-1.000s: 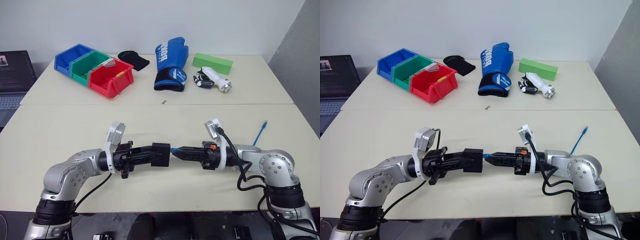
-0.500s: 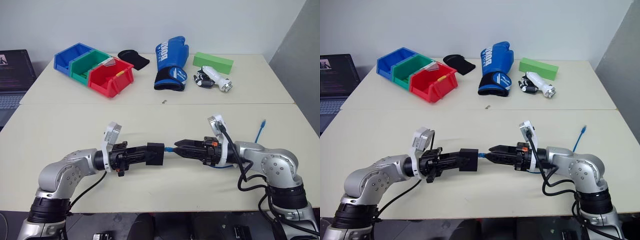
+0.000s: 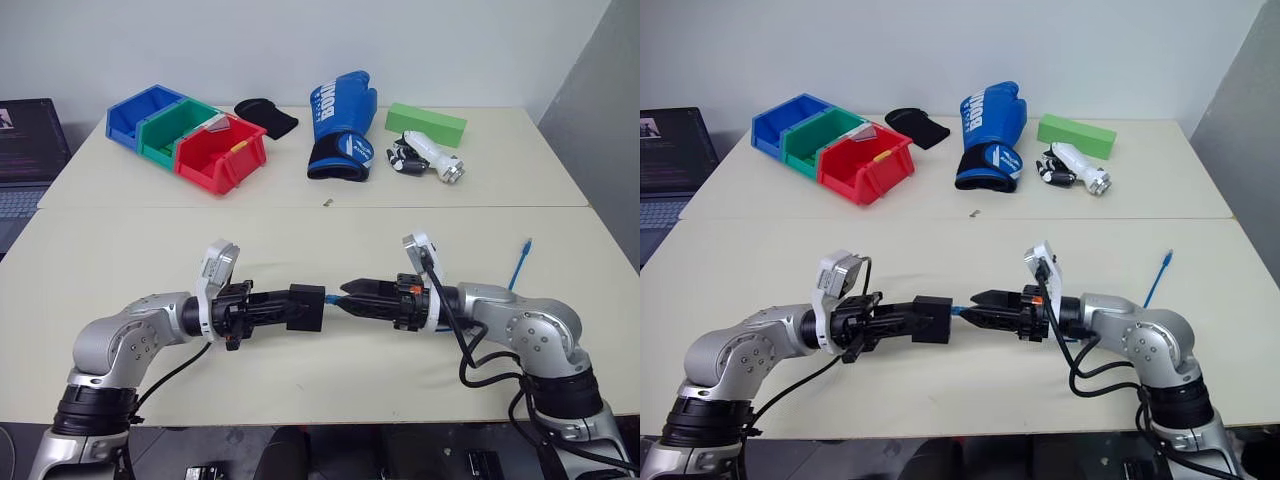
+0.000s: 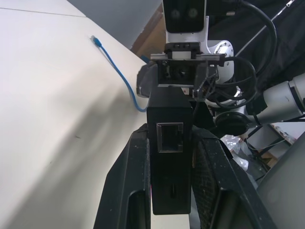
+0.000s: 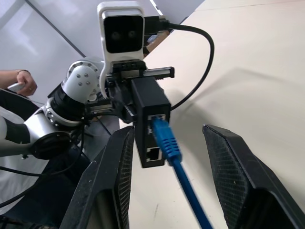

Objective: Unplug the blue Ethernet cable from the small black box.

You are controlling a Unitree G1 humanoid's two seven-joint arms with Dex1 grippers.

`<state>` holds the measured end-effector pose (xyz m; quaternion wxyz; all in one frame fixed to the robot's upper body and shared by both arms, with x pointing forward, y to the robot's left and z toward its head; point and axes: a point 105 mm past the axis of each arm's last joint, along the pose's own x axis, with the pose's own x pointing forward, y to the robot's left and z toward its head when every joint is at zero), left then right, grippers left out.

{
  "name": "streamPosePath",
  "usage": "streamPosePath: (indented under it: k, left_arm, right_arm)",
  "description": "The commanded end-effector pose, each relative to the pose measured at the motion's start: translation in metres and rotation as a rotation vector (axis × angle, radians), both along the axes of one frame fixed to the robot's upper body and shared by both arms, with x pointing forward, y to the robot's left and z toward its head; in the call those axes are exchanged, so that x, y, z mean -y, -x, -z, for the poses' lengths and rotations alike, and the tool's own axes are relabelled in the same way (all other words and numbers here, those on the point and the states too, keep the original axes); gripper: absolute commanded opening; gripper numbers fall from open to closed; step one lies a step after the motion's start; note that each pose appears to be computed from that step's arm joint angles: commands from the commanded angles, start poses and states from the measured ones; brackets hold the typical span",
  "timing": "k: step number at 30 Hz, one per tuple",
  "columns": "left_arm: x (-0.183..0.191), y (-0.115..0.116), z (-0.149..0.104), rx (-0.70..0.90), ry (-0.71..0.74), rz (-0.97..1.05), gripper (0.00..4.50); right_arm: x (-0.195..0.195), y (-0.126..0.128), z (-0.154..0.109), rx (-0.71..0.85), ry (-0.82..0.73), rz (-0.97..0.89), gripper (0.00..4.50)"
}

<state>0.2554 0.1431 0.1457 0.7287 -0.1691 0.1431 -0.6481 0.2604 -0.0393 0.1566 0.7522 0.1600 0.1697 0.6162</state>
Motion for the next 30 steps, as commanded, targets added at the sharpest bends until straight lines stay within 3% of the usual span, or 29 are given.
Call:
streamPosePath:
  k: [1,29,30]
  left_arm:
    - [-0.0023,-0.0012,-0.0081,0.037,0.007,0.006,0.77]
    - [0.0073,-0.0023,-0.0067,0.042,0.005,0.007,0.77]
    - [0.0075,-0.0021,-0.0064,0.043,0.002,0.008,0.77]
  right_arm:
    - [-0.0068,0.0038,-0.0103,0.036,-0.035,-0.04,2.39]
    - [-0.0119,0.0057,-0.0052,0.003,-0.018,-0.05,2.39]
    - [-0.0122,0.0062,-0.005,0.0,-0.018,-0.052,2.21]
